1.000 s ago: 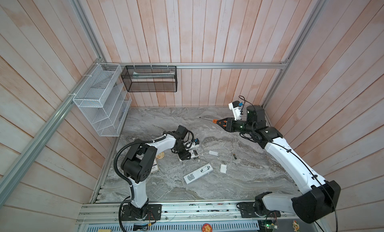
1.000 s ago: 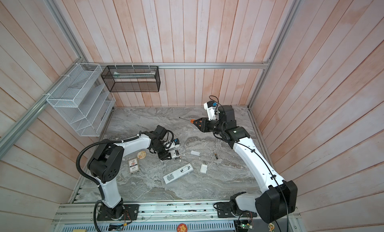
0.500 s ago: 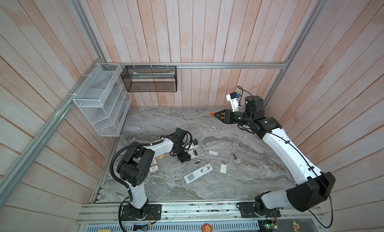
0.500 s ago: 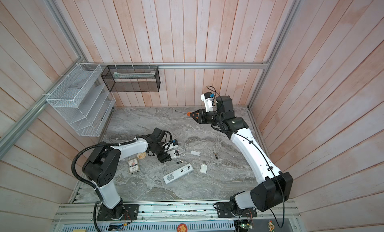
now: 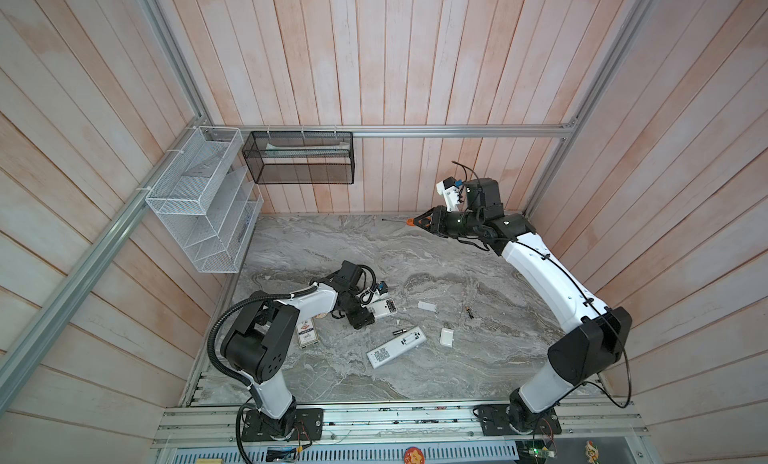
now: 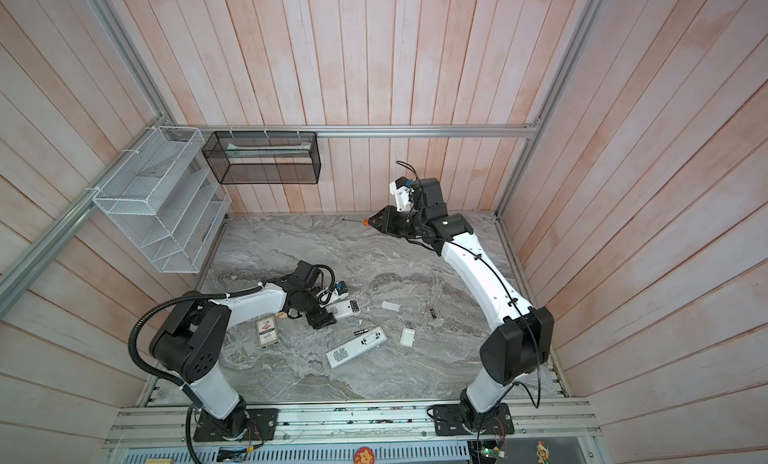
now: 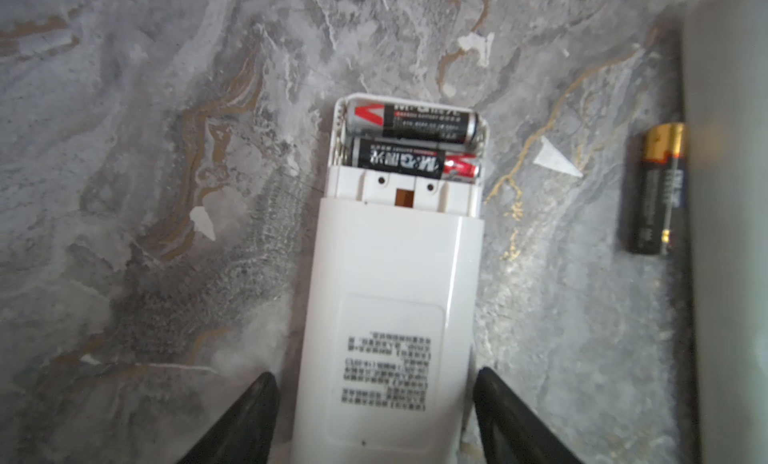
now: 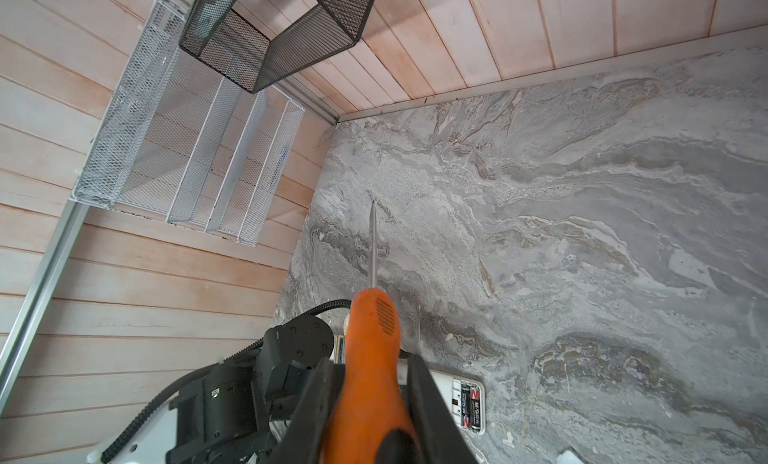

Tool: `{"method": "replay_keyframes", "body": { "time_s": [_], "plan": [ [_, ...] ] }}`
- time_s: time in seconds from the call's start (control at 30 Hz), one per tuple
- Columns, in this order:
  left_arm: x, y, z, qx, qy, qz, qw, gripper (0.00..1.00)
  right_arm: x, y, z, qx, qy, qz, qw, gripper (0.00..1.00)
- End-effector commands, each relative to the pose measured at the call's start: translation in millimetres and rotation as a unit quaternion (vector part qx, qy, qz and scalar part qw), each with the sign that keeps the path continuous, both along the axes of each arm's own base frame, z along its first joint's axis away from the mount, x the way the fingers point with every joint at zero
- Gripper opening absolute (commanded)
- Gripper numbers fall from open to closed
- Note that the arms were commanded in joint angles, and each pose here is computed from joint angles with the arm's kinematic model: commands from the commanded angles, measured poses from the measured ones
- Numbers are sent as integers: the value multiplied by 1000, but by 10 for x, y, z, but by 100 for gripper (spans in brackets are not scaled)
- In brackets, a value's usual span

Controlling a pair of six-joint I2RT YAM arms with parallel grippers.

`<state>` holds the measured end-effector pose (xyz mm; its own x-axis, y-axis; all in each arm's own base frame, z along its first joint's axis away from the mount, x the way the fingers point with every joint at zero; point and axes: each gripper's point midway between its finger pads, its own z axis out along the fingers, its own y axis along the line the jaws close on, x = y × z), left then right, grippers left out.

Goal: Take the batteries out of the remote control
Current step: 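Grasp the white remote's end with the left gripper while right moves screwdriver closer, then lower the screwdriver tip toward the battery compartment with the right gripper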

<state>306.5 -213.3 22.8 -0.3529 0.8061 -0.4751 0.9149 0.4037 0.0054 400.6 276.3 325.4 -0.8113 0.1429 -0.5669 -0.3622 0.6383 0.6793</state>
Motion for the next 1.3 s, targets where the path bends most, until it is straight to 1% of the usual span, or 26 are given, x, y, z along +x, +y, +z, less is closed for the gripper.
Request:
{"method": "replay_keyframes", "body": {
  "time_s": [0.0,0.1,0.23,0.33,0.47,0.67,0.9,0.97,1.03,1.27],
  "plan": [
    [-118,138,-62,9,10,7,1000,77,-55,53,-9,-19,5,19,1000,14],
    [-118,199,-27,2,1,15,1000,79,-114,101,-54,-49,-7,26,998,14],
    [-150,235,3,2,-9,11,1000,82,-154,143,-94,-58,-2,35,998,14],
    [-179,255,-6,3,-10,7,1000,86,-148,144,-68,-67,-6,38,997,14],
    [-189,284,-37,11,-6,7,1000,87,-202,138,-68,-68,-8,42,997,14],
    [-155,316,-108,21,4,11,1000,87,-339,96,-127,-51,-10,39,998,14],
    [-166,203,-132,-2,27,-6,1000,76,-519,-33,-239,-61,-1,33,998,14],
    [-195,156,-111,-15,31,-14,999,75,-571,-64,-287,-66,5,36,997,14],
    [-237,116,-101,-27,35,-24,999,73,-626,-97,-374,-80,22,42,996,14],
    [-264,122,-153,-24,39,-25,999,69,-782,-219,-709,-146,97,60,983,14]
  ]
}}
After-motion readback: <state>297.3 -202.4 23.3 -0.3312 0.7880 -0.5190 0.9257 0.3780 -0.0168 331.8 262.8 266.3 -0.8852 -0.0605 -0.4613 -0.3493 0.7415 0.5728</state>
